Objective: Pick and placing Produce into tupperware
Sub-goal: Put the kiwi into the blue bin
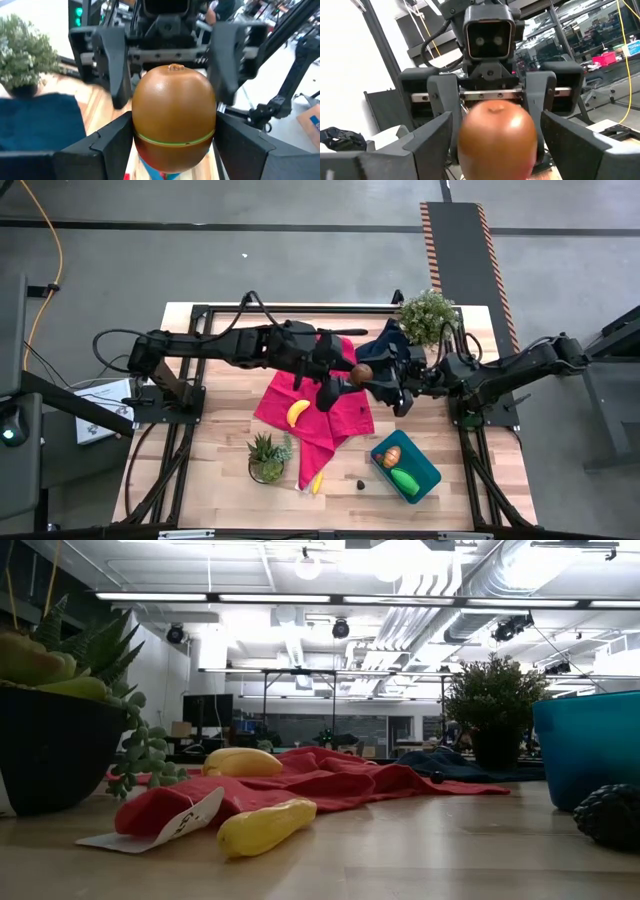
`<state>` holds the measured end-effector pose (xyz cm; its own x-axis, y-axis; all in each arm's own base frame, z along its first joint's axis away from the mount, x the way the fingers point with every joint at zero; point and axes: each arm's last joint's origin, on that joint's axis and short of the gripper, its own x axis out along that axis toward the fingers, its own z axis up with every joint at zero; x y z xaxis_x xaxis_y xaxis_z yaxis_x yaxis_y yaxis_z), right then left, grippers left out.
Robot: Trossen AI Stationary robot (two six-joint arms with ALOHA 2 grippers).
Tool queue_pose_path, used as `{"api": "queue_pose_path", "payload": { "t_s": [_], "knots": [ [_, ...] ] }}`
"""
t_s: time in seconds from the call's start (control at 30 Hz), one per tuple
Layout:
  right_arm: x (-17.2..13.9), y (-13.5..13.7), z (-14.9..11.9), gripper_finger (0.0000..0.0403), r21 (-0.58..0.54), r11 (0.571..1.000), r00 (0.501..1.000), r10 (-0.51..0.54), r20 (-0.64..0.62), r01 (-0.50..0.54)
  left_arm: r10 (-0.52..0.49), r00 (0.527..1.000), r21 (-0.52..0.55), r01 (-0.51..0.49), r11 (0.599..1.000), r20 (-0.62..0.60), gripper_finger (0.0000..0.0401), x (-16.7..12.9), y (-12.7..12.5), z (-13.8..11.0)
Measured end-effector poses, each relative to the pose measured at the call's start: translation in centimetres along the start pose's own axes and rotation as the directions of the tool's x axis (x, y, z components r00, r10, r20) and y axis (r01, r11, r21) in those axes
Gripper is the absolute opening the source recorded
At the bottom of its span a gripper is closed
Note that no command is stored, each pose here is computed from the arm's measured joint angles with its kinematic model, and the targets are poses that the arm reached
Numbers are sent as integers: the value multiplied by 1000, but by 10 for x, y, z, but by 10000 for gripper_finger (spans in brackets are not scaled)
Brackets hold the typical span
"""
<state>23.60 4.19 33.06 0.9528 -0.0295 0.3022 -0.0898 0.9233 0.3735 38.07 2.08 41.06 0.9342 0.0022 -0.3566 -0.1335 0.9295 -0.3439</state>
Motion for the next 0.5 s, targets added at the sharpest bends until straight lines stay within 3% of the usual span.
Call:
{"api": "queue_pose_path", "payload": {
  "t_s": [0.5],
  "knots": [
    [0,0,1,291,-24,1000,1000,6,6,-5,-11,1000,-14,11,1000,27,243,-2,-1,3]
  ]
}}
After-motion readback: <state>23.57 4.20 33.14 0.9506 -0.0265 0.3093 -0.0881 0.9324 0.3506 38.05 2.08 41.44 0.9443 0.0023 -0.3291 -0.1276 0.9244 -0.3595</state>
